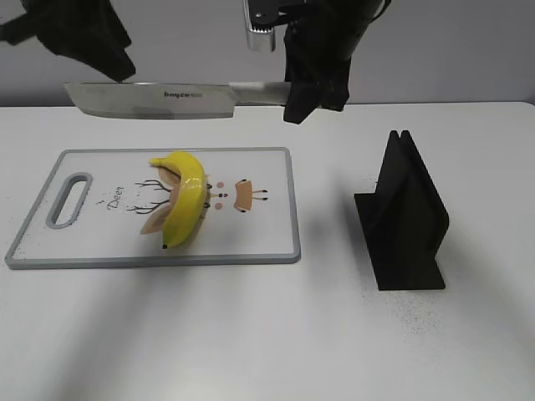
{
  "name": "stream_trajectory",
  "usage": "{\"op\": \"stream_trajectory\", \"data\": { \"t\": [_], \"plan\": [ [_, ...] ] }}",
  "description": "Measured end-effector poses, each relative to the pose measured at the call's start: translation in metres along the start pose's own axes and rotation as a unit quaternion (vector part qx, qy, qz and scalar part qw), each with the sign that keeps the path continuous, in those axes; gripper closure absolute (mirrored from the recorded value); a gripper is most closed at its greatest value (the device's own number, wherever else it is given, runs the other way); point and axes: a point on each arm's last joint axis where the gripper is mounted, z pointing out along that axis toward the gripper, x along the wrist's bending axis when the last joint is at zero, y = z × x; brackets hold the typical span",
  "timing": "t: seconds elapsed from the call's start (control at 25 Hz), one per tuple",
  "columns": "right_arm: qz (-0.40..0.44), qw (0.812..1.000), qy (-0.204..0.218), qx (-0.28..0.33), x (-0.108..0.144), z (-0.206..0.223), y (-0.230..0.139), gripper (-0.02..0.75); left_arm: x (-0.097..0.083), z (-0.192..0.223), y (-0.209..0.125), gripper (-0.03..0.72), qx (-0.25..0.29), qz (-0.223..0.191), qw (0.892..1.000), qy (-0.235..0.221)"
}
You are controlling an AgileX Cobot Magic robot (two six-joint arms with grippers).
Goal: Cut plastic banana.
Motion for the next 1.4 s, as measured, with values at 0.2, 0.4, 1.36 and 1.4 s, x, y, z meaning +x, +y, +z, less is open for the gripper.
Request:
{"op": "stream_trajectory", "data": {
  "t": [0.2,0.4,1.36,1.4],
  "plan": [
    [-0.002,1.000,0.001,0.004,-0.001,0.004,-0.001,0.578,0.006,0.026,-0.008,0.183,0.016,0.000,1.000,-0.026],
    [-0.005,1.000,0.000,0.007,-0.001,0.003,-0.002,0.578,0.009,0.037,-0.015,0.238,0.040,0.005,0.999,-0.032],
    [0.031,1.000,-0.003,-0.005,-0.003,0.003,-0.001,0.578,0.018,0.074,-0.038,0.665,0.063,-0.021,0.995,-0.078],
    [0.035,0.999,-0.002,-0.006,-0.003,0.004,-0.001,0.578,0.018,0.077,-0.039,0.665,0.066,-0.025,0.994,-0.079]
  ]
}}
